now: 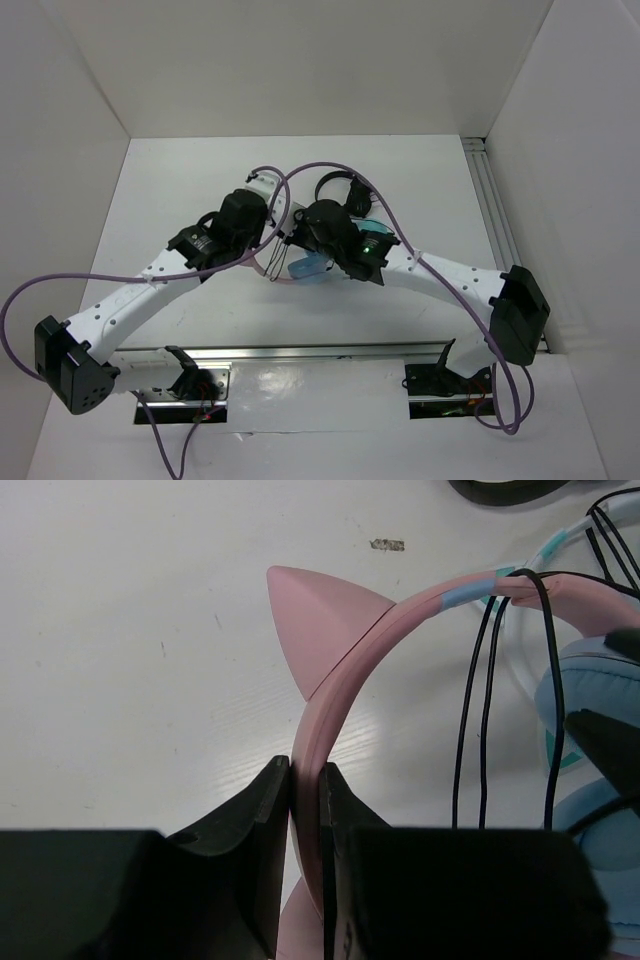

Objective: Wrap the headphones

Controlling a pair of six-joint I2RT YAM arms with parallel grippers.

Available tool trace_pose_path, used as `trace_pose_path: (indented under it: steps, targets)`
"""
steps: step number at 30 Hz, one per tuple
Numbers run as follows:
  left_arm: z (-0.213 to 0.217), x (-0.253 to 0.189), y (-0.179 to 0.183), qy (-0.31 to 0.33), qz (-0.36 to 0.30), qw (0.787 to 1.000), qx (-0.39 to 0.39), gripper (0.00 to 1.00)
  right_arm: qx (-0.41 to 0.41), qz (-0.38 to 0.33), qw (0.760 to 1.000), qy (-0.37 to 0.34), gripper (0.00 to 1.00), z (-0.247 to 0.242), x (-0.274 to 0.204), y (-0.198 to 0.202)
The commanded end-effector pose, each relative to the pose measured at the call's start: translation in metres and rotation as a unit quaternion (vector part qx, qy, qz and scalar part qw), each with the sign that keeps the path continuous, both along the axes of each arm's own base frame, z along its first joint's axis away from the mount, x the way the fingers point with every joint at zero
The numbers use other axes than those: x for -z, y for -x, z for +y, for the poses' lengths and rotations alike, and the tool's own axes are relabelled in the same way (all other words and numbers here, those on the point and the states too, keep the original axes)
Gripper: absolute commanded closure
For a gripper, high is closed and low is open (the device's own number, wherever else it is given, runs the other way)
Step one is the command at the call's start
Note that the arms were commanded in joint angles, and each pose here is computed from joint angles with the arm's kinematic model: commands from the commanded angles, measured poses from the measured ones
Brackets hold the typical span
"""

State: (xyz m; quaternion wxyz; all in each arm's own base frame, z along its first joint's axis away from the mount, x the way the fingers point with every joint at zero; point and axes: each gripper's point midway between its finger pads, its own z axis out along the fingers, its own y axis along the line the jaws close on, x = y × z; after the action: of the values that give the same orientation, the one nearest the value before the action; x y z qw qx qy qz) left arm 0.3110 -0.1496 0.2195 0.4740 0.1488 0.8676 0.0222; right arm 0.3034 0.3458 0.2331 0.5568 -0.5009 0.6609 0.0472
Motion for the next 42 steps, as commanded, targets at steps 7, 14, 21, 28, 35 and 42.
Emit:
trace_pose_path:
  steps: [7,14,21,28,35,42]
  targets:
    - [-0.004,-0.012,0.005,0.007,-0.017,1.000,0.010,1.00,0.063,-0.044,0.996,-0.043,0.53,-0.030,-0.035,-0.039]
    - [-0.002,-0.018,0.020,0.024,-0.016,0.999,0.030,1.00,0.066,-0.019,0.995,-0.066,0.49,-0.043,-0.025,-0.058]
    - [-0.005,-0.013,0.033,0.043,0.001,0.998,0.049,1.00,0.077,-0.004,0.993,-0.084,0.46,-0.046,-0.023,-0.066]
    - [0.014,-0.007,0.018,0.072,0.030,0.997,-0.005,1.00,0.041,0.010,0.990,-0.135,0.35,-0.043,-0.065,-0.043]
    - [0.051,0.008,-0.012,0.129,0.079,0.986,-0.076,1.00,0.080,-0.007,0.977,-0.197,0.10,-0.071,-0.106,-0.027]
    - [0.080,0.010,-0.055,0.208,0.075,0.971,-0.093,1.00,0.095,-0.003,0.970,-0.223,0.00,-0.085,-0.117,-0.013]
